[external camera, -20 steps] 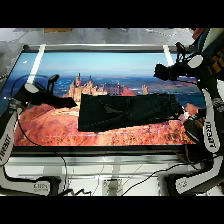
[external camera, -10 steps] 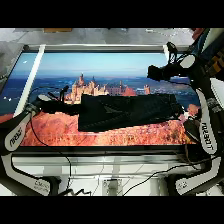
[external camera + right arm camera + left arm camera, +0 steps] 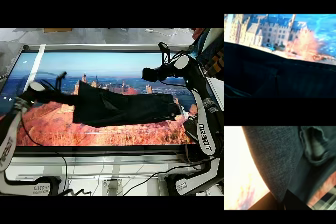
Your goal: Fold the clothes and pants, and hang the long-sleeved shirts on hangers.
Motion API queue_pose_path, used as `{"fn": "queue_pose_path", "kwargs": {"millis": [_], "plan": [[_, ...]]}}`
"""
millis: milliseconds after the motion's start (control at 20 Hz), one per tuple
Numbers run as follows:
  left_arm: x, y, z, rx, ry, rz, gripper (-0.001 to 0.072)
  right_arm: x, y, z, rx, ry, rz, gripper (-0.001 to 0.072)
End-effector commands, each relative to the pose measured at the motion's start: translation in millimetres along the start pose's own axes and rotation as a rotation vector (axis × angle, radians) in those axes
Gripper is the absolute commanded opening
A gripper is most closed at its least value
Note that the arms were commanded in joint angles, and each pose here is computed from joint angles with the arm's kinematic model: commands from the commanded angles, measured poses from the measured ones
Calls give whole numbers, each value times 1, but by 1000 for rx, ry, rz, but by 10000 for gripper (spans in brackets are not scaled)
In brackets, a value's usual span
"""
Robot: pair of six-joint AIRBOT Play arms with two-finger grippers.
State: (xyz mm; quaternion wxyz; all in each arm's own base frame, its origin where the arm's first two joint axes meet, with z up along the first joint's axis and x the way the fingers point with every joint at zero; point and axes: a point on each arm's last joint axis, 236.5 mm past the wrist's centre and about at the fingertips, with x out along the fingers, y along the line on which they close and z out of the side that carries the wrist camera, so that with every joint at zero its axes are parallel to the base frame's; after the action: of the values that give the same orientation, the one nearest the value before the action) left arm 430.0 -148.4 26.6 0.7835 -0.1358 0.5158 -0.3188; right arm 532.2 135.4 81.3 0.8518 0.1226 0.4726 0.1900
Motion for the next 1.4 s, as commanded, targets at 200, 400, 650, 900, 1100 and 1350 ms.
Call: {"fn": "queue_pose_path", "kwargs": {"millis": [200,400,650,900,1100,1350], "plan": [[-153,-20,3,-63,49,446,24,21,56,-21,-89,56,59,33],[-167,-36,-11,-58,78,437,25,55,104,-53,-155,132,109,33],[-158,-60,-4,-54,51,328,25,131,176,-126,-97,271,187,33],[-158,-59,10,-45,-8,331,26,192,276,-215,-1,355,332,32],[-145,-65,20,-72,-33,279,26,197,279,-226,7,374,324,32],[-73,-127,36,-51,-1,27,27,175,156,-162,-42,351,106,33]]}}
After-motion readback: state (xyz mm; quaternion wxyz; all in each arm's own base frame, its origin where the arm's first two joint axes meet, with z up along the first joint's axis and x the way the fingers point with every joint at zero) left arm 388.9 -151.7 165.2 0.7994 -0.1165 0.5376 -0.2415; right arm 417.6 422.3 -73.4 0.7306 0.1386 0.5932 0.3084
